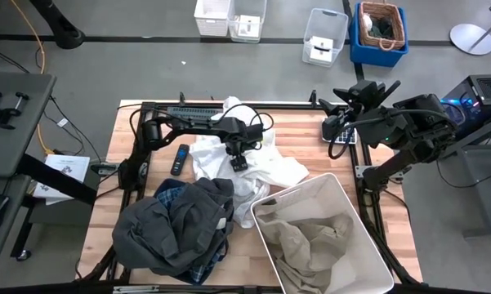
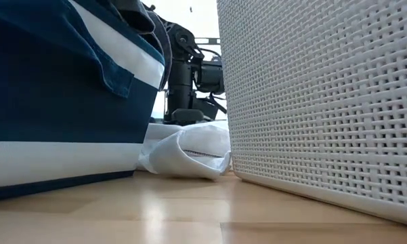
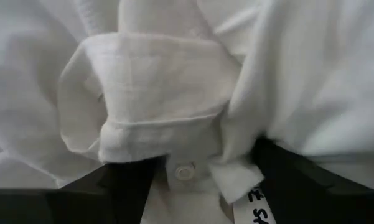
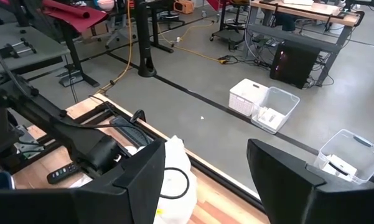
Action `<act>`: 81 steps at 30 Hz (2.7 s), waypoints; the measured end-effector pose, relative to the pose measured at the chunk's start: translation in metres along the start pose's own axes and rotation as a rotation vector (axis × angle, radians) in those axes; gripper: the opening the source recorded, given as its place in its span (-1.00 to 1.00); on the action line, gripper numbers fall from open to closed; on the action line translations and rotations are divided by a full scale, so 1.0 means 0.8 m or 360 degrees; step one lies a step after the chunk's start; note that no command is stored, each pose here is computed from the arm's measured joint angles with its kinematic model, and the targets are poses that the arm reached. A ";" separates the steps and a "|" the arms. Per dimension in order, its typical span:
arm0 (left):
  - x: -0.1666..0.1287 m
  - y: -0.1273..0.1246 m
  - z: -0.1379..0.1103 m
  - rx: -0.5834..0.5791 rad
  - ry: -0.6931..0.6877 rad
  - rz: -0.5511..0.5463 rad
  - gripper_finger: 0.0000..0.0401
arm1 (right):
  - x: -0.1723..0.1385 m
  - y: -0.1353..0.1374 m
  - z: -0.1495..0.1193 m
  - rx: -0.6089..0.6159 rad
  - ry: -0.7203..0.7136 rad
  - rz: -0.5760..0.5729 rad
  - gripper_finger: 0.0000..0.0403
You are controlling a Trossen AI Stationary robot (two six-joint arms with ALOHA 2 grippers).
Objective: Sort clothes
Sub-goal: Put the white shirt into the white laundry organizer
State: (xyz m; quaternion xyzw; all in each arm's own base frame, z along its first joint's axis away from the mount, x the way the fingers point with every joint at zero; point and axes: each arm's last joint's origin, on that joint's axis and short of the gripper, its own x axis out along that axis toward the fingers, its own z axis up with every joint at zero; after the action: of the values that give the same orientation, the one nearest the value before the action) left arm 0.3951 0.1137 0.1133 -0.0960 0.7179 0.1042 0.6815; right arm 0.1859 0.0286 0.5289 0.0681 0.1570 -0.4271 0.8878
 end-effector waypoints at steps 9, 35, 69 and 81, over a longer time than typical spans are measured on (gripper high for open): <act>-0.036 -0.014 -0.005 0.0226 -0.0146 0.0023 -0.85 | 0.000 0.000 0.000 -0.0001 0.0015 0.0017 0.10; -0.498 -0.082 -0.170 0.0438 -0.2393 -0.0303 -0.85 | -0.001 -0.006 0.004 0.0019 -0.0163 -0.0196 0.10; -0.362 -0.246 0.025 0.0904 -0.2084 -0.1692 -0.85 | 0.002 -0.081 0.022 0.0058 -0.0146 -0.0435 0.10; -0.258 -0.255 -0.011 0.1084 -0.1138 -0.0564 -0.85 | -0.002 -0.086 0.022 0.0008 -0.0148 -0.0440 0.10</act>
State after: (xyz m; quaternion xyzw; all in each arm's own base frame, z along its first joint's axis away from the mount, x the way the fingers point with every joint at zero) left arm 0.4548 -0.0852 0.3162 0.0527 0.4063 -0.2259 0.8838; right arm 0.1351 -0.0179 0.5471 0.0282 0.1224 -0.5485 0.8266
